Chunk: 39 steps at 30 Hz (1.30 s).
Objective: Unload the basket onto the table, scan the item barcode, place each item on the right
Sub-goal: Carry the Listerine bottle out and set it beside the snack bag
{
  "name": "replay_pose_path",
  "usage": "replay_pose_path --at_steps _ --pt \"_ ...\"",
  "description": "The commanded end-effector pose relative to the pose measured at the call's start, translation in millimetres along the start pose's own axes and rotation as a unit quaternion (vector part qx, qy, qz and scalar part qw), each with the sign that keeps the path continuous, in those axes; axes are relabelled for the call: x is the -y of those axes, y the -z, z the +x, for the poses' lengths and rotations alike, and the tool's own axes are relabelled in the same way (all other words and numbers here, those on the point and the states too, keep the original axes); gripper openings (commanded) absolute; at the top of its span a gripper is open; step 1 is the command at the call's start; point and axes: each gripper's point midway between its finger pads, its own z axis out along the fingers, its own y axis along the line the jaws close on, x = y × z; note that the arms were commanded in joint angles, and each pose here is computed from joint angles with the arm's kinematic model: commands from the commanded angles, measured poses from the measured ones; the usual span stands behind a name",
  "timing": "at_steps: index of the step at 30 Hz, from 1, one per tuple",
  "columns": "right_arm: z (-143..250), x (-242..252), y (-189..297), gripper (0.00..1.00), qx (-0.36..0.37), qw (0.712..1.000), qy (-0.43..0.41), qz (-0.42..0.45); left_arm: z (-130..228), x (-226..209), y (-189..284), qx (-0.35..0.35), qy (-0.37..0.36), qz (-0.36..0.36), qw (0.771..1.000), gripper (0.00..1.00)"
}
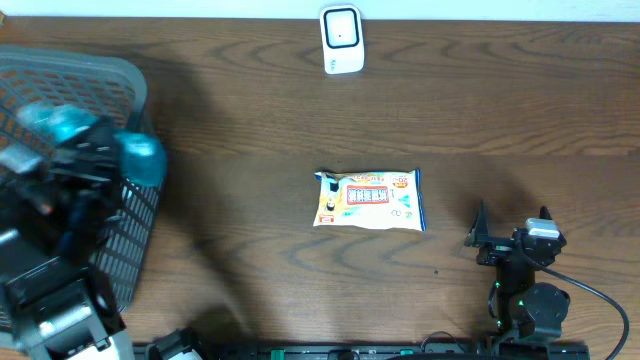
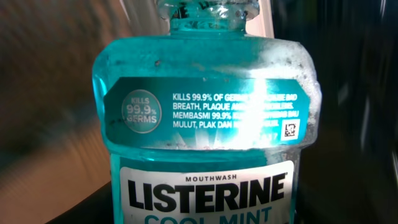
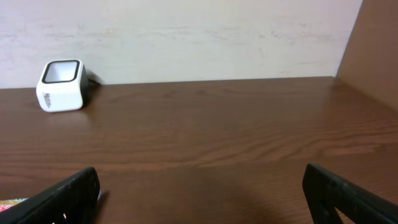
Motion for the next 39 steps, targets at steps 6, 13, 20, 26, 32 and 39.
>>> replay_pose_path --at_steps 6,13,20,26,32,39 --pt "0 -1 0 0.99 0.000 1.000 0.008 -0.001 90 14 -34 -0.101 -0.130 -0.022 0.986 0.35" --pt "0 -1 0 0.99 0.000 1.000 0.008 -0.001 191 -37 -86 -0.213 -0.235 -0.121 0.941 0.35" --pt "0 -1 0 0.99 0.000 1.000 0.008 -0.001 283 -94 -136 -0.305 -0.320 -0.157 0.883 0.35" --pt "0 -1 0 0.99 0.000 1.000 0.008 -0.001 313 -155 -162 -0.338 -0.331 -0.216 0.854 0.35" --pt "0 -1 0 0.99 0.000 1.000 0.008 -0.001 323 -210 -169 -0.359 -0.336 -0.278 0.825 0.35" --pt "0 -1 0 0.99 0.000 1.000 0.008 -0.001 327 -222 -175 -0.369 -0.361 -0.272 0.812 0.42"
